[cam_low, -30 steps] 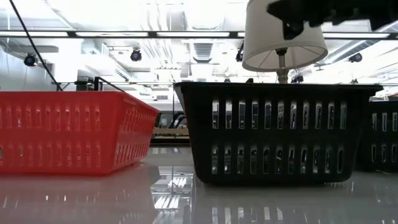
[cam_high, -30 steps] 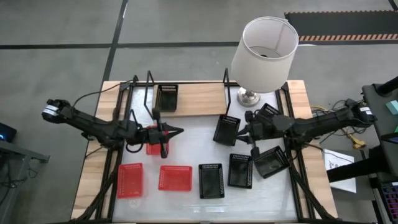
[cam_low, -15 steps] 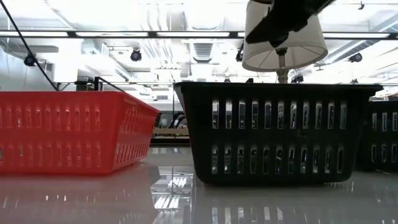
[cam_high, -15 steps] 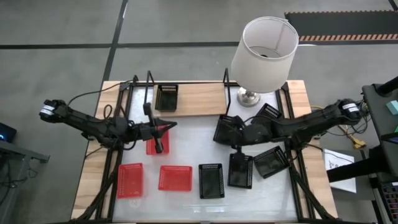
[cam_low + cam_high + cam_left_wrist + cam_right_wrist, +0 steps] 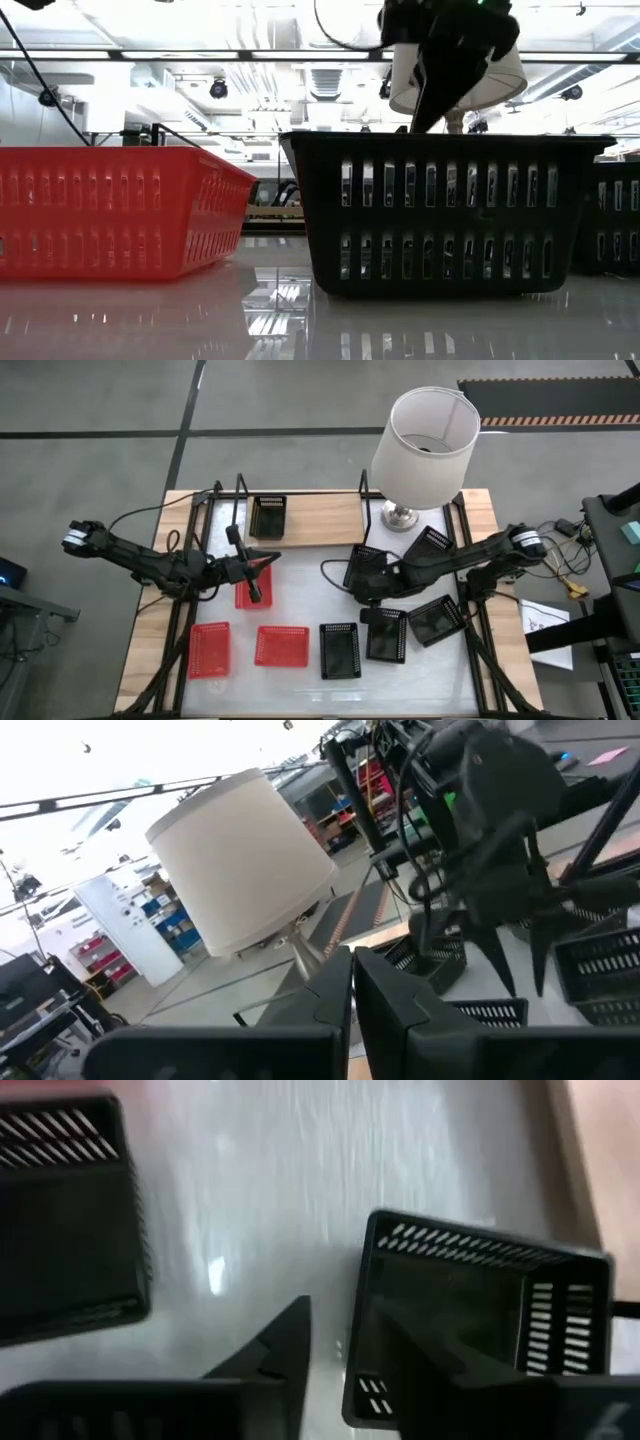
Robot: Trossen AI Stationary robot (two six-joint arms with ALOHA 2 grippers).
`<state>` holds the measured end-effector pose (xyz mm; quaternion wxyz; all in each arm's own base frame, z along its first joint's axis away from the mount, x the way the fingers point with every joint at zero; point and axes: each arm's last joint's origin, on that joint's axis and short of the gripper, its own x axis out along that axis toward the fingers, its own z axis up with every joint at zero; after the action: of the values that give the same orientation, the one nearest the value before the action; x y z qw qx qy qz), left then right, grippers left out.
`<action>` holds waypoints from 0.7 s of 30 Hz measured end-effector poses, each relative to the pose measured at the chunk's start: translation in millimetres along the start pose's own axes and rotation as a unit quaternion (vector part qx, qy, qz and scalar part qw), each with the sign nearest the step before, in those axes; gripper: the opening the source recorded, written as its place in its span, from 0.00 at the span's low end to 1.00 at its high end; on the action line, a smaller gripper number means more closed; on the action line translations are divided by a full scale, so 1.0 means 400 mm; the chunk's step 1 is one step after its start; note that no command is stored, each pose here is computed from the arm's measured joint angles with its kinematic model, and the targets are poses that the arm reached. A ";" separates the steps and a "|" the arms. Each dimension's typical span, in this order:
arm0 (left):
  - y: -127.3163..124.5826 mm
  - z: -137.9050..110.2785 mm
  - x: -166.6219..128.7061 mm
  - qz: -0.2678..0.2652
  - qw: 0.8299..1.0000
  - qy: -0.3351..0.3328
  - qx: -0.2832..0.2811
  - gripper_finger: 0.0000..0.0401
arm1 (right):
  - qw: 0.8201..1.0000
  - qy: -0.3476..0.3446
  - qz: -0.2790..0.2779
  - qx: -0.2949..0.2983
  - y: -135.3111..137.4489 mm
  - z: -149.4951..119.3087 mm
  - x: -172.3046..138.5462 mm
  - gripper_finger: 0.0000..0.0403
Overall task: Stack baskets on shelf by color
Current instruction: Put the black bin on the shelf
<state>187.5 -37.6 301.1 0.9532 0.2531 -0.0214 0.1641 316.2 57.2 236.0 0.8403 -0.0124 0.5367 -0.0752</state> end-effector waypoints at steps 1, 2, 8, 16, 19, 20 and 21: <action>0.000 -0.001 -0.001 -0.001 1.000 0.001 0.000 0.00 | 1.000 0.013 -0.003 -0.003 0.003 0.000 0.012 0.30; -0.001 -0.002 -0.001 -0.002 1.000 0.002 0.001 0.00 | 1.000 0.023 -0.006 -0.005 0.005 0.001 0.025 0.33; -0.001 -0.009 -0.007 -0.010 1.000 0.014 0.011 0.00 | 0.997 0.066 -0.025 -0.008 0.002 -0.003 0.088 0.47; 0.002 -0.008 -0.009 -0.008 1.000 0.013 0.010 0.00 | 0.995 0.096 -0.041 0.002 -0.019 -0.007 0.142 0.45; 0.000 -0.014 -0.011 -0.016 0.999 0.024 0.019 0.00 | 0.993 0.105 -0.045 0.005 -0.025 -0.009 0.162 0.40; -0.001 -0.016 -0.012 -0.019 0.999 0.028 0.022 0.00 | 0.993 0.108 -0.046 0.006 -0.027 -0.010 0.167 0.39; -0.002 -0.020 -0.013 -0.022 0.999 0.034 0.026 0.00 | 0.993 0.111 -0.048 0.006 -0.027 -0.010 0.175 0.37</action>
<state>182.3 -36.1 293.2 0.9497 0.2729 0.0206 0.1519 339.9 36.8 172.5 0.7710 -0.0245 0.6250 -0.1196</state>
